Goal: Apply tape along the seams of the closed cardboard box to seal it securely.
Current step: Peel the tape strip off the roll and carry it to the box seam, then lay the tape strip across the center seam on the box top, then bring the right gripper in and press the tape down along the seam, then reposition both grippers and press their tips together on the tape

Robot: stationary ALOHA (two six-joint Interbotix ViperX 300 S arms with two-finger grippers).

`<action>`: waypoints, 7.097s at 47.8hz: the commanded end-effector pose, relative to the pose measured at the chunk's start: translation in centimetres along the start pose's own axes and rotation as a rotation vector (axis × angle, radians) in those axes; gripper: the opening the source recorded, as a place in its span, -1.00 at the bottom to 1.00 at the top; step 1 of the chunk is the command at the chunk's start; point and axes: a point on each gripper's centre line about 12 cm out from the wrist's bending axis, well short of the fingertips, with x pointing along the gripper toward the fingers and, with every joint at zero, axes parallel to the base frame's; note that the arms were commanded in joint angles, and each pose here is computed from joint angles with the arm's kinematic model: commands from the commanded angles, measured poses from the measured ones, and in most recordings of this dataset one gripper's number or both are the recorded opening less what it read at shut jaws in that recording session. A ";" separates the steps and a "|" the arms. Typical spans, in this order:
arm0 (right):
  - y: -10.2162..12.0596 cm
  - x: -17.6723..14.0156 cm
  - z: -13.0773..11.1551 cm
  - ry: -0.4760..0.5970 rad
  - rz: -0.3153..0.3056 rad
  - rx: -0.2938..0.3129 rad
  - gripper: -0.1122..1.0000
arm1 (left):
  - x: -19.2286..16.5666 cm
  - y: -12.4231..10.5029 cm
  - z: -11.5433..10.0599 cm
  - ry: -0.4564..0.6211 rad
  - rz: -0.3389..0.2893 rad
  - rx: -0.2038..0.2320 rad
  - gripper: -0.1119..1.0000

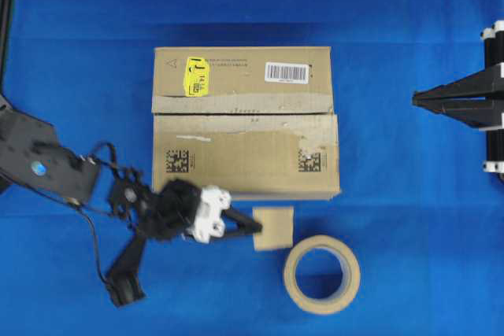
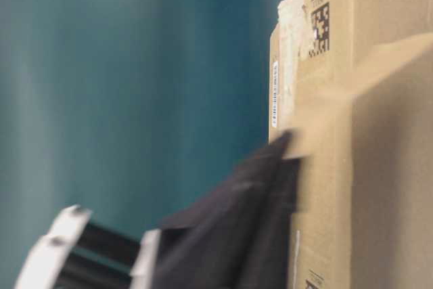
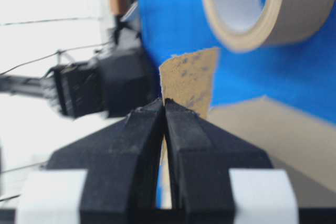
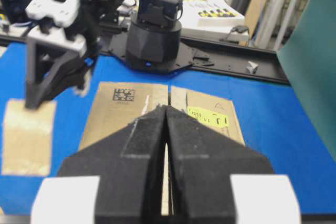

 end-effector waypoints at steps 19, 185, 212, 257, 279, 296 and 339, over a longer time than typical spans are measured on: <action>0.0 0.2 1.8 -0.034 0.000 -0.002 -0.80 | -3.4 3.5 -6.2 0.168 0.106 0.088 -0.79; -3.6 17.8 -11.6 0.424 -0.092 -0.006 0.01 | -4.7 -1.9 -10.0 0.213 -0.382 0.064 -0.79; -3.6 17.5 -12.5 0.495 -0.100 0.017 -0.16 | -4.9 -1.6 -10.6 0.227 -0.377 0.066 -0.79; -3.7 17.4 -12.6 0.506 -0.128 0.070 -0.15 | -4.5 -0.9 -11.4 0.226 -0.475 0.034 0.35; -3.7 17.2 -13.1 0.538 -0.136 0.091 -0.15 | -4.7 -1.1 -11.6 0.226 -0.520 0.015 0.35; -3.7 17.1 -13.0 0.540 -0.135 0.092 -0.15 | -5.0 -1.4 -11.8 0.226 -0.559 0.004 0.35; -3.3 16.3 -7.4 0.388 -0.118 0.068 -0.15 | -8.1 2.6 -10.3 0.284 -0.210 -0.174 0.34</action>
